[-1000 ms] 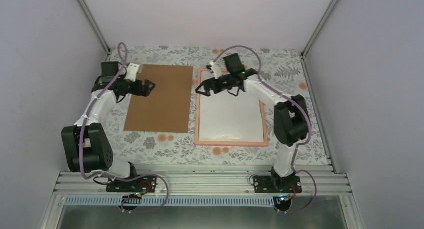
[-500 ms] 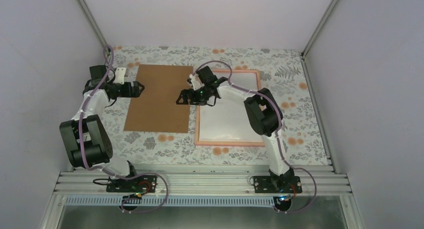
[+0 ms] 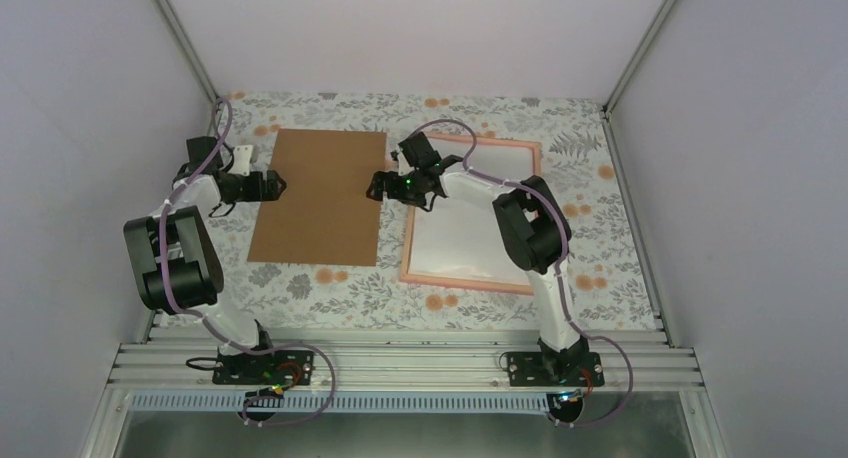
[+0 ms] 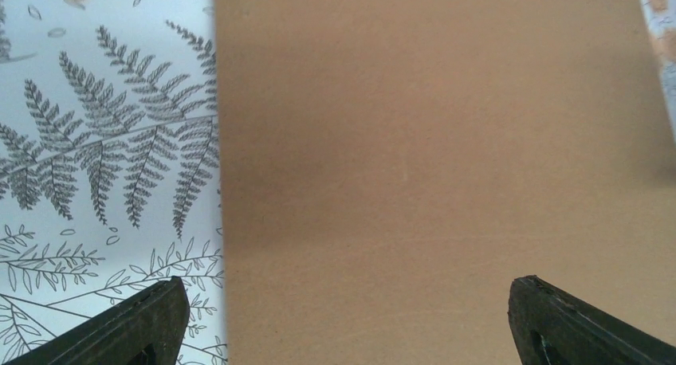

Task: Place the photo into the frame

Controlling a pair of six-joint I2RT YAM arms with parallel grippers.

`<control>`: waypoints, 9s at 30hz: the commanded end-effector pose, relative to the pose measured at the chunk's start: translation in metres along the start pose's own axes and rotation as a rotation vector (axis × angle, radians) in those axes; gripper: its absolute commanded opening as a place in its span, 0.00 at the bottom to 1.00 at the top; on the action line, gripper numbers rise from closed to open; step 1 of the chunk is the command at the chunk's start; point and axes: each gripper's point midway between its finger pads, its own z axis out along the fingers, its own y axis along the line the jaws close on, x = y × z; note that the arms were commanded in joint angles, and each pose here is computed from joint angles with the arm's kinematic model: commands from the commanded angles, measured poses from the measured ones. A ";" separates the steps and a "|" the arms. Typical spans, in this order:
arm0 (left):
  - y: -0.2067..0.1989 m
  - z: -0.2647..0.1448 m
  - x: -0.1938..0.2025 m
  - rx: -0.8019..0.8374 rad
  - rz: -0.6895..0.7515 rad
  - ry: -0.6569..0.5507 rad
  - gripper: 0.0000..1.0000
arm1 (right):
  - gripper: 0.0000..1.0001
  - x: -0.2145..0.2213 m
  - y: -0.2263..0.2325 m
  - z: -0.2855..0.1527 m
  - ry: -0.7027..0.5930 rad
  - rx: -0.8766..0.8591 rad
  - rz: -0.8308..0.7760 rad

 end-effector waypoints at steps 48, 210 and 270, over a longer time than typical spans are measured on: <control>-0.021 0.067 0.110 0.283 -0.083 0.253 0.64 | 0.86 -0.014 0.050 -0.005 0.152 -0.321 0.135; -0.235 0.101 0.104 0.684 0.151 0.275 0.70 | 0.33 0.003 -0.098 -0.188 0.008 -0.491 0.014; -0.268 -0.142 -0.121 0.910 0.480 -0.085 0.91 | 0.04 0.128 0.057 -0.372 -1.218 0.954 -2.651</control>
